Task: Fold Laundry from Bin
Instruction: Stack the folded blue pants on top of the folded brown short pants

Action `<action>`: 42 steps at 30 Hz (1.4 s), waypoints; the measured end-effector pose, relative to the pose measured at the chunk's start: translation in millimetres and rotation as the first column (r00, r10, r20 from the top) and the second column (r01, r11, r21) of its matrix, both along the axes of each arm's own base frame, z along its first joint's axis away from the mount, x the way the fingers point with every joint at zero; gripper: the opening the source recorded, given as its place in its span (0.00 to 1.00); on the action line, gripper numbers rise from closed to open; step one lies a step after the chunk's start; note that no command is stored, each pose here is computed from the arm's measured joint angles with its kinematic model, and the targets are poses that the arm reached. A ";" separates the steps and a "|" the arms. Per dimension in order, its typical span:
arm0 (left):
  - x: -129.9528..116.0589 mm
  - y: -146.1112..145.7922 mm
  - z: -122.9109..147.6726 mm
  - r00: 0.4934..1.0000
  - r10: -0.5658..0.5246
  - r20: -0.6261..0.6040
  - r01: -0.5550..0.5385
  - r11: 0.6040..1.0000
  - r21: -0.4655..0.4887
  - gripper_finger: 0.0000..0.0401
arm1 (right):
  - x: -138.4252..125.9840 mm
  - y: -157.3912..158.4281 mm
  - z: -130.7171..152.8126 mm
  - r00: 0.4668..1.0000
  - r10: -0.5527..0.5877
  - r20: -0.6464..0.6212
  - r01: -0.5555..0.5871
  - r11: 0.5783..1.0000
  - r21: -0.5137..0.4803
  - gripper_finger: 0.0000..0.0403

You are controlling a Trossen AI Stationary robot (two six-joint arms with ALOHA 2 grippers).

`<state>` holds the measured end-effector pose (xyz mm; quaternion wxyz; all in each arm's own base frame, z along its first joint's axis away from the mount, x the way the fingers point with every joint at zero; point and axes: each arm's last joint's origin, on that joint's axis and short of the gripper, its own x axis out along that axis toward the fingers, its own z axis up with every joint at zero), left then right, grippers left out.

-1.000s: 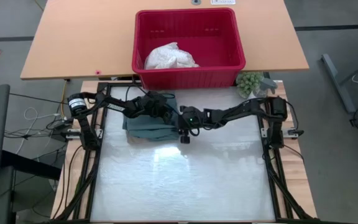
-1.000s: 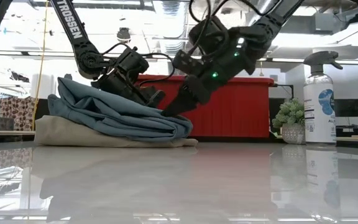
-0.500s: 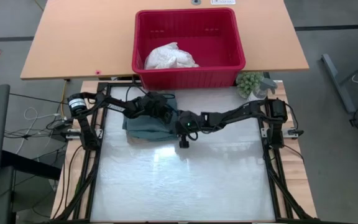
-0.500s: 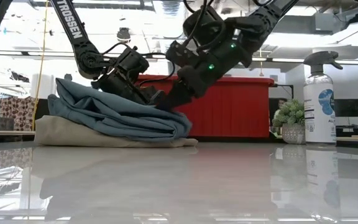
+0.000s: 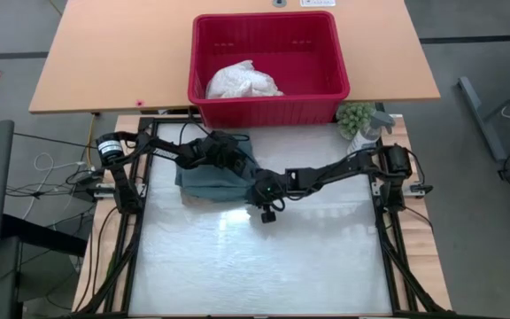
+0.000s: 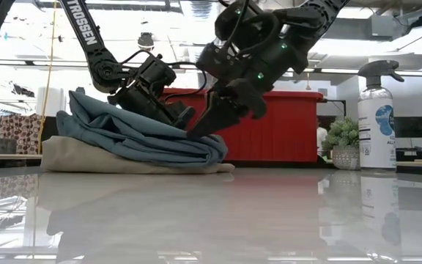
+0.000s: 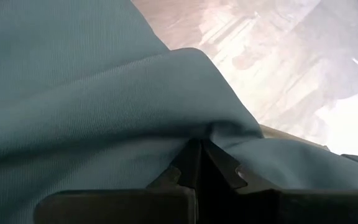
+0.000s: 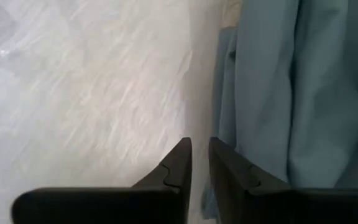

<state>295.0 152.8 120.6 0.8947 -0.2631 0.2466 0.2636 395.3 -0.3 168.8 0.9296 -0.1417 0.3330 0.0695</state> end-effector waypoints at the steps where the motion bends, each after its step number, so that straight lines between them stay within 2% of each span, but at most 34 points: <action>1: 0.0 0.0 -0.1 1.000 0.000 0.000 0.000 1.000 0.000 0.00 | 0.4 0.7 0.7 1.000 0.003 0.002 -0.003 1.000 -0.004 0.20; 4: 0.0 0.0 -0.1 1.000 -0.001 0.000 0.001 1.000 -0.001 0.00 | 7.8 1.2 12.8 0.999 -0.004 0.040 0.005 1.000 -0.015 0.25; 9: 0.1 -0.1 -0.1 1.000 -0.001 0.000 0.001 1.000 0.000 0.00 | 31.6 -5.2 59.8 0.980 -0.030 0.196 0.035 0.999 -0.021 0.34; 13: 0.1 -0.1 0.0 1.000 -0.001 0.001 0.001 1.000 0.000 0.00 | 57.5 -15.8 80.7 0.959 -0.052 0.279 0.060 0.998 -0.019 0.42; 18: 0.2 -0.1 0.0 1.000 -0.003 0.000 0.003 1.000 0.002 0.00 | 91.6 -17.0 79.1 0.959 -0.048 0.281 0.055 0.998 -0.017 0.47; 23: 0.3 -0.3 0.0 1.000 -0.010 -0.003 0.010 1.000 0.010 0.00 | 110.1 -17.0 79.2 0.962 -0.033 0.271 0.038 0.999 -0.011 0.48; 28: 0.2 -0.3 0.0 1.000 -0.008 -0.005 0.008 1.000 0.012 0.00 | 114.3 -27.6 61.4 0.976 -0.034 0.216 0.034 0.999 0.003 0.47; 37: -2.2 3.4 -0.6 1.000 0.011 -0.021 -0.011 1.000 0.023 0.00 | 115.0 -35.3 66.9 0.965 -0.079 0.251 0.062 0.995 0.077 0.47; 42: -4.0 6.6 -1.3 1.000 0.018 -0.025 -0.018 1.000 0.022 0.00 | 118.5 -37.5 57.8 0.961 -0.124 0.247 0.101 0.989 0.104 0.47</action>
